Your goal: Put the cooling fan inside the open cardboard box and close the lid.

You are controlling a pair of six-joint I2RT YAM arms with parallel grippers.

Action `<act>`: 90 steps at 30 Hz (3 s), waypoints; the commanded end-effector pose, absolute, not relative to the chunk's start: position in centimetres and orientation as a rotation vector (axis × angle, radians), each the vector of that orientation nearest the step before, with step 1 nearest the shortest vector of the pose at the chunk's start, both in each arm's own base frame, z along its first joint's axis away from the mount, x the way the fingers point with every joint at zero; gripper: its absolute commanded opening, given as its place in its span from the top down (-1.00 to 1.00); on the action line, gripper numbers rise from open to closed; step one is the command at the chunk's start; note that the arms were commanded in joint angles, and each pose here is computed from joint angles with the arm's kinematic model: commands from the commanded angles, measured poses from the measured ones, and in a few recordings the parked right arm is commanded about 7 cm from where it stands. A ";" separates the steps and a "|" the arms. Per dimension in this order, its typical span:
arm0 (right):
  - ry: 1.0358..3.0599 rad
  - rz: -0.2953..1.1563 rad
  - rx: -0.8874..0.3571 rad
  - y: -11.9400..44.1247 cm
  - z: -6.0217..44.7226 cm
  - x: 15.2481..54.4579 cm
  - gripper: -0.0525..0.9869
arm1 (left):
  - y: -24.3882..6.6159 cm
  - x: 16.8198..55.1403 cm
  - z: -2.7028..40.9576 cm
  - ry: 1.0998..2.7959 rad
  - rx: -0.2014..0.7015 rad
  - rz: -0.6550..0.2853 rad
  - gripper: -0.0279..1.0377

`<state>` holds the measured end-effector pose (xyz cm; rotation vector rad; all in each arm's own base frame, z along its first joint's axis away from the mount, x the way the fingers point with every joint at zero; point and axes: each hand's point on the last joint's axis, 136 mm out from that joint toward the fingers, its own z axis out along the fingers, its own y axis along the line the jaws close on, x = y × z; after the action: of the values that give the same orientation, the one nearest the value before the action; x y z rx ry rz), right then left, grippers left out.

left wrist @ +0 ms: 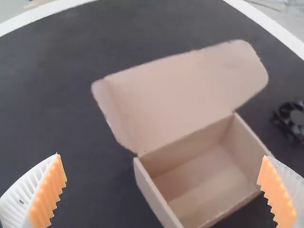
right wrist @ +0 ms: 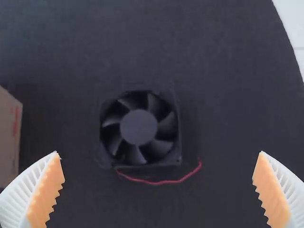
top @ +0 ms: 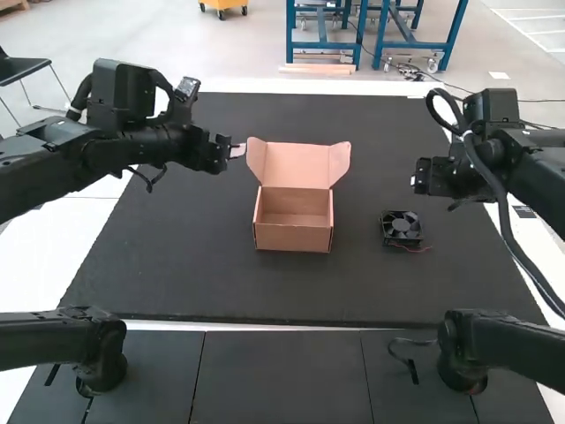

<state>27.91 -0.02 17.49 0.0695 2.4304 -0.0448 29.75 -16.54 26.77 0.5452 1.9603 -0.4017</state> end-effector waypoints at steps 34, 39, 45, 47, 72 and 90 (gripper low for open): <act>2.844 0.035 0.012 -2.7 7.5 31.8 -0.83 | -15.6 28.4 25.7 2.067 0.572 -0.344 -0.85; 2.820 0.028 0.060 -2.9 7.0 33.5 -0.82 | -15.7 28.4 25.7 2.066 0.574 -0.345 -0.85; 2.830 0.006 0.100 -3.4 5.9 34.4 -0.81 | -15.7 28.5 26.0 2.060 0.573 -0.346 -0.85; 2.849 -0.005 0.105 -3.5 5.3 34.3 -0.81 | -15.7 28.5 26.1 2.059 0.571 -0.345 -0.85; 2.921 -0.098 0.115 -4.8 2.4 35.0 -0.81 | -15.8 28.6 26.4 2.045 0.571 -0.347 -0.85; 2.949 -0.113 0.110 -5.1 1.3 35.5 -0.81 | -15.8 28.8 26.6 2.032 0.569 -0.347 -0.85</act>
<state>34.18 -5.09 0.40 0.1232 2.9832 -0.0903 28.32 -15.47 23.71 0.5668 2.1086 -0.3501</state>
